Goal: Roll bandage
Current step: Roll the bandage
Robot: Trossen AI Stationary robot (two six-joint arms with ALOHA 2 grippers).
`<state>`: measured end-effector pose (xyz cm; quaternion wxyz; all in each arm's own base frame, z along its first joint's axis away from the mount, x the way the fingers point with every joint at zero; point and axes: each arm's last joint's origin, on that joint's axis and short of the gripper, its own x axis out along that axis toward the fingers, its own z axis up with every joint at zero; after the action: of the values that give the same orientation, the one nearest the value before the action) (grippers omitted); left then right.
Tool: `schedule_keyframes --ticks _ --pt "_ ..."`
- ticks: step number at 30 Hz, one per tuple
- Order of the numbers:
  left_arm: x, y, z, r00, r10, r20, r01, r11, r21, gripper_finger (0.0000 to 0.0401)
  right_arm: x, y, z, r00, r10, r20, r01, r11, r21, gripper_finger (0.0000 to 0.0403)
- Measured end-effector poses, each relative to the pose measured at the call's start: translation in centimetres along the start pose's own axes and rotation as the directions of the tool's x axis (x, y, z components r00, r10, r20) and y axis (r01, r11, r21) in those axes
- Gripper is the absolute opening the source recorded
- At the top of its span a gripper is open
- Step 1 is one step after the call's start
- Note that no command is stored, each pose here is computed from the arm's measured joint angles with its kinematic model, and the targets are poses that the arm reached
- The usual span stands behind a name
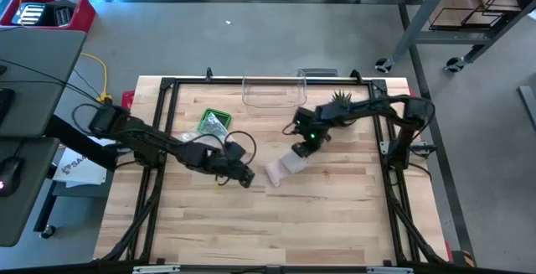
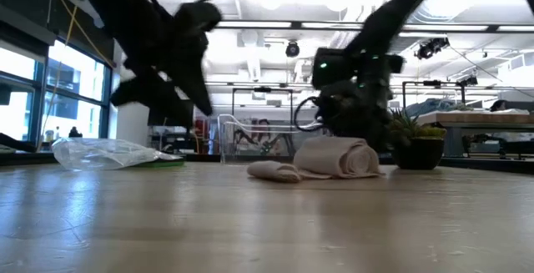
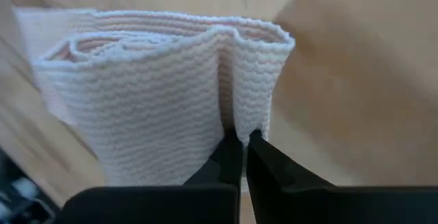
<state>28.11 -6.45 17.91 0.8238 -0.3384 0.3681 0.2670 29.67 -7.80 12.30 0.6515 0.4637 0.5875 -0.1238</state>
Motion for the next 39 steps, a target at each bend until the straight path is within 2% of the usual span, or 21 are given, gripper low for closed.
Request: schedule_keyframes --ticks 5,11,14,17,22,24,27,30,32,34,37,39 --pt "-0.9 1.2 0.3 0.999 0.010 -0.038 -0.004 0.986 0.166 0.0168 1.5 0.5 -3.8 0.991 0.109 0.084 -0.120 0.981 0.151 0.0001" --pt "0.3 2.5 0.1 0.988 -0.037 -0.149 0.072 0.968 0.241 0.0168 3.3 2.2 -7.3 0.969 0.158 0.190 -0.210 0.932 0.295 0.0001" --pt "0.5 1.9 0.3 0.980 -0.116 -0.159 0.158 0.947 0.281 0.0168 3.7 2.9 -7.9 0.963 0.153 0.221 -0.219 0.922 0.318 0.0001" --pt "0.3 1.0 0.4 0.962 -0.220 -0.161 0.264 0.901 0.345 0.0168 3.8 3.0 -8.1 0.962 0.149 0.228 -0.222 0.914 0.339 0.0000" --pt "0.0 0.1 -0.2 0.952 -0.269 -0.144 0.304 0.882 0.360 0.0168 3.6 2.9 -7.8 0.959 0.144 0.245 -0.226 0.907 0.354 0.0000" --pt "0.0 -0.3 -0.6 0.956 -0.273 -0.107 0.293 0.888 0.355 0.0163 3.6 2.8 -7.7 0.958 0.144 0.248 -0.228 0.908 0.353 0.0000" --pt "0.8 -1.2 -1.2 0.954 -0.297 -0.045 0.298 0.917 0.267 0.0153 3.5 2.8 -7.5 0.956 0.150 0.254 -0.233 0.912 0.337 0.0000" --pt "2.2 -1.8 -2.5 0.957 -0.290 -0.012 0.290 0.954 0.071 0.0151 3.5 2.8 -7.5 0.955 0.150 0.254 -0.232 0.914 0.332 0.0000" --pt "2.9 -1.8 -3.7 0.967 -0.256 -0.017 0.254 0.964 -0.079 0.0155 3.6 2.9 -7.6 0.956 0.151 0.253 -0.232 0.916 0.327 0.0000" --pt "3.2 -2.0 -4.6 0.970 -0.243 -0.007 0.234 0.942 -0.240 0.0161 3.6 2.9 -7.7 0.956 0.152 0.251 -0.230 0.919 0.319 0.0000" --pt "3.1 -3.0 -4.8 0.944 -0.326 0.045 0.313 0.848 -0.427 0.0169 3.6 2.9 -7.7 0.956 0.152 0.250 -0.223 0.933 0.282 0.0000" --pt "3.1 -3.5 -4.7 0.928 -0.367 0.066 0.351 0.800 -0.487 0.0170 3.6 2.9 -7.7 0.956 0.153 0.250 -0.219 0.939 0.266 0.0000"
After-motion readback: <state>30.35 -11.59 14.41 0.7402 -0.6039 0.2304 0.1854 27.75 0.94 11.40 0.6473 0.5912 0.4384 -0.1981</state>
